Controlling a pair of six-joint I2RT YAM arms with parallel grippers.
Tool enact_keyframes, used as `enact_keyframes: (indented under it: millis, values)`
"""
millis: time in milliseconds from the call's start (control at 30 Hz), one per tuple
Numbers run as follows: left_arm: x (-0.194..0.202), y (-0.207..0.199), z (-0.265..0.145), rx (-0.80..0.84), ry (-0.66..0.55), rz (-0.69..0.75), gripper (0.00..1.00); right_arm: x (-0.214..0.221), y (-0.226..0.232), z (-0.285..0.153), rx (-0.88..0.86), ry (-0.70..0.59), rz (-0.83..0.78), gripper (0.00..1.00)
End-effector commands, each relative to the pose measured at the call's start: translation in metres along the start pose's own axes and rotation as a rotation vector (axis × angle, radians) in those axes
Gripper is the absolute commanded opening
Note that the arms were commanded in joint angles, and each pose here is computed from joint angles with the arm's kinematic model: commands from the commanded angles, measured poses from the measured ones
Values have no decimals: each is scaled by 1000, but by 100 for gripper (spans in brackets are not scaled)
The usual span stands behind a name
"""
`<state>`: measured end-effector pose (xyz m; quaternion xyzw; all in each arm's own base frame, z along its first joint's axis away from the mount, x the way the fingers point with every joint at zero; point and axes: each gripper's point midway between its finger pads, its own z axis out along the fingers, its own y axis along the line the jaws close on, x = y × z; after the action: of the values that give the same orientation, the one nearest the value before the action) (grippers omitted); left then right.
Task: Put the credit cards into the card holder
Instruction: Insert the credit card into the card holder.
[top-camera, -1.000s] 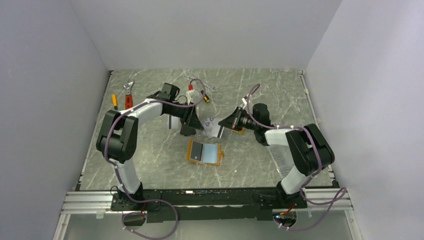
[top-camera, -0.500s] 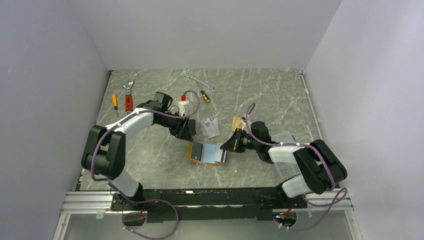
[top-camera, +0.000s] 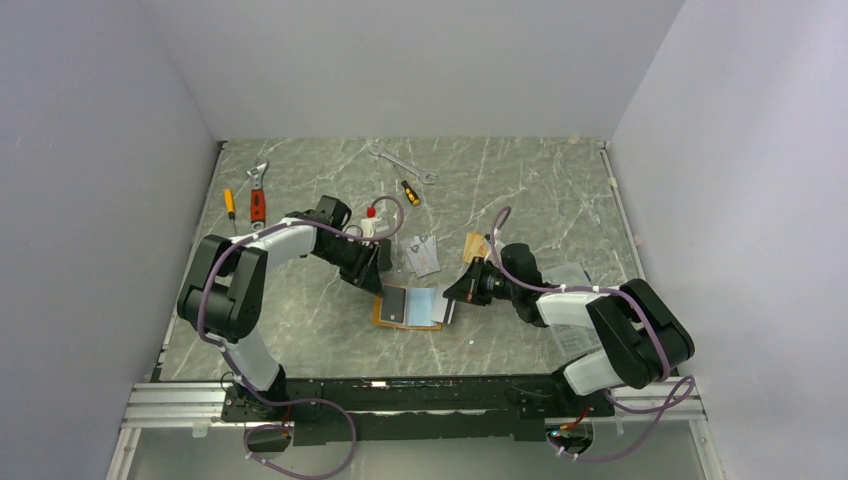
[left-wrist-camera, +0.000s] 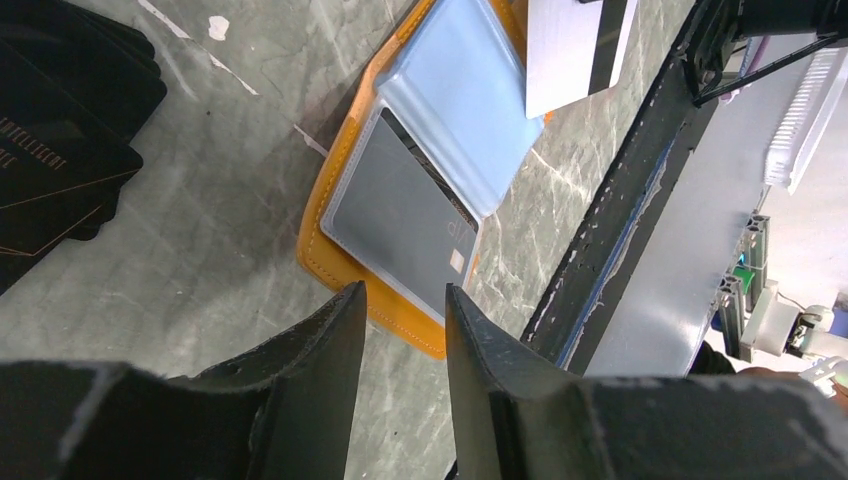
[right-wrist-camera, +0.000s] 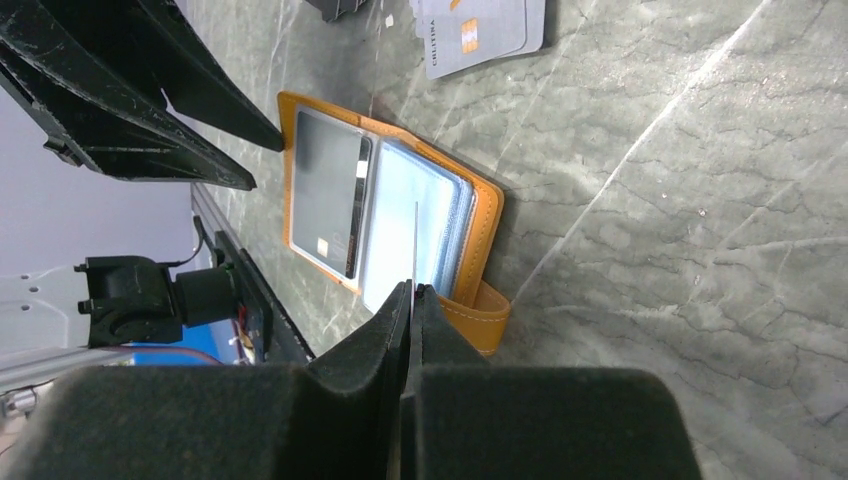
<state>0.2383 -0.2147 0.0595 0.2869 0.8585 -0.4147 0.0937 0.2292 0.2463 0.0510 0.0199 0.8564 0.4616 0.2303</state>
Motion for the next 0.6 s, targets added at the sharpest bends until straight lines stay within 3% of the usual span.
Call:
enact_keyframes:
  millis: [0, 567]
  values:
    - [0, -3, 2, -4, 9, 25, 39, -12, 7, 0, -10, -41, -59, 0]
    - [-5, -5, 3, -9, 9, 45, 34, -17, 8, -11, -11, -70, -62, 0]
